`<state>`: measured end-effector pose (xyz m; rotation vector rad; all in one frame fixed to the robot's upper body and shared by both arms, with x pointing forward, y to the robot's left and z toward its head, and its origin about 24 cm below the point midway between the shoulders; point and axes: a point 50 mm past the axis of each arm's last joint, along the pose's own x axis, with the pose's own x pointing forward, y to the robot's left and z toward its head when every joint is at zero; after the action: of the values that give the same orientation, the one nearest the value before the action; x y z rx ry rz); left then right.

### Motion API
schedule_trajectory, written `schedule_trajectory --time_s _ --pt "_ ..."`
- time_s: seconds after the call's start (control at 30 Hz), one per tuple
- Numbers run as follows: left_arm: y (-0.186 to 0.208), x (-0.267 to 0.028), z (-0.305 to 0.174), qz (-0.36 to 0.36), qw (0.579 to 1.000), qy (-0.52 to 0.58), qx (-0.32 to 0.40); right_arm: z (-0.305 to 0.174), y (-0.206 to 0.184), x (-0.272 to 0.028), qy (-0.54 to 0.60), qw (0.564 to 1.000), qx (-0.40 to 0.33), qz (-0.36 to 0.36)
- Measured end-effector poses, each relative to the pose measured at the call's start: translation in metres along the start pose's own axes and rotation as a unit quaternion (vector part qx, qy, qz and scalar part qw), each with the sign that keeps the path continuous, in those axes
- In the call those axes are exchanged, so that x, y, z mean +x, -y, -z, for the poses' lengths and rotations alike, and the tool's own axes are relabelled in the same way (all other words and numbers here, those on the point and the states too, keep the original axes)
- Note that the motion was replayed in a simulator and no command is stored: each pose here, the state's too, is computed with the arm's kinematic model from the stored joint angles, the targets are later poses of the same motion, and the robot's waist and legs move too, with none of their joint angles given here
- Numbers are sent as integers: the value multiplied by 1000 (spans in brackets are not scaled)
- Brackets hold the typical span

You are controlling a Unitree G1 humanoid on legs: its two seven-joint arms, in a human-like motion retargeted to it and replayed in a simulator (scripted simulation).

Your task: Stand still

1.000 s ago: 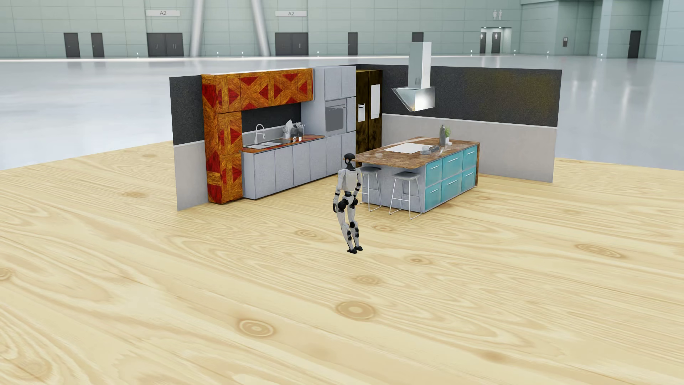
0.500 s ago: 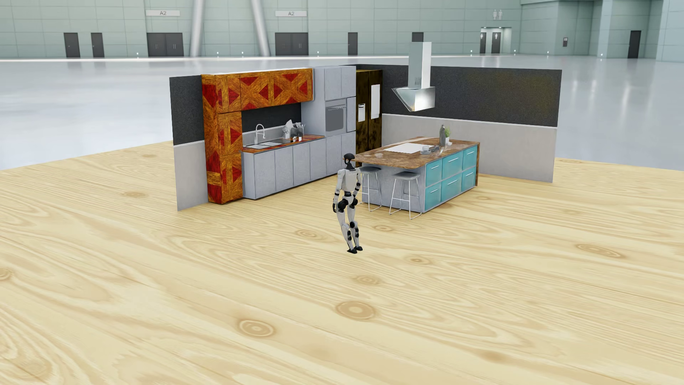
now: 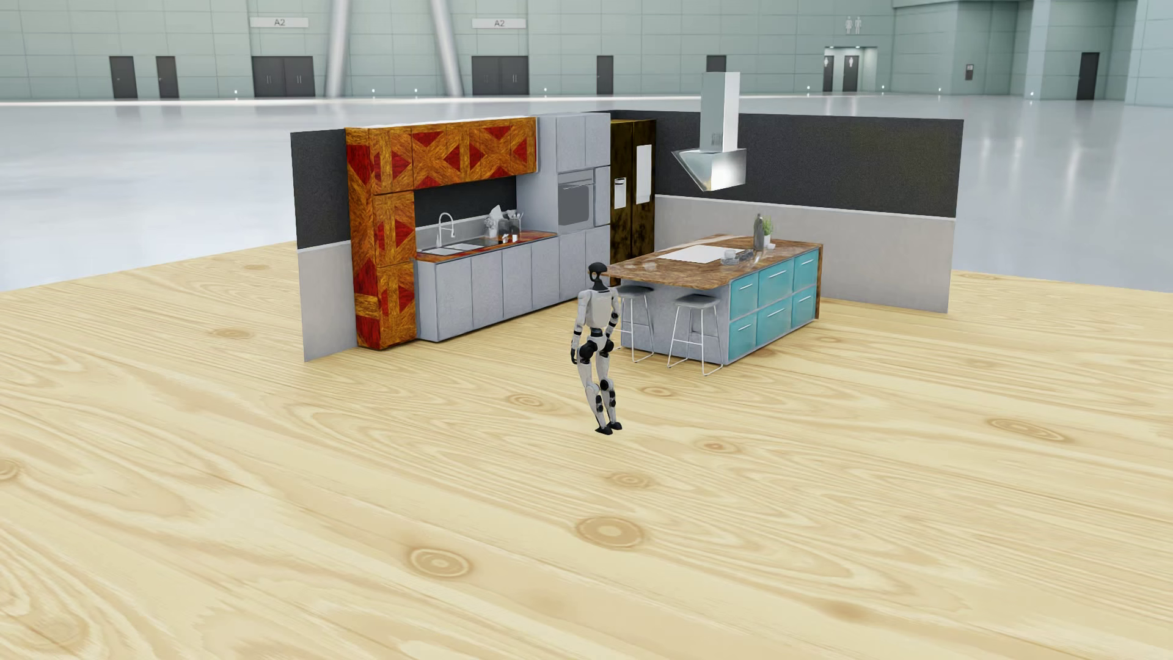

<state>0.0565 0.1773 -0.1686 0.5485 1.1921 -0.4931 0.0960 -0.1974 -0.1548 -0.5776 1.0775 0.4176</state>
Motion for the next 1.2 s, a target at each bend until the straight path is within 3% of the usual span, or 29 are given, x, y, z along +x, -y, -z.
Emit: schedule_trajectory --time_s 1.2 --pt "0 0 -4 1 1000 9 4 -2 -3 0 3 1000 2 -3"
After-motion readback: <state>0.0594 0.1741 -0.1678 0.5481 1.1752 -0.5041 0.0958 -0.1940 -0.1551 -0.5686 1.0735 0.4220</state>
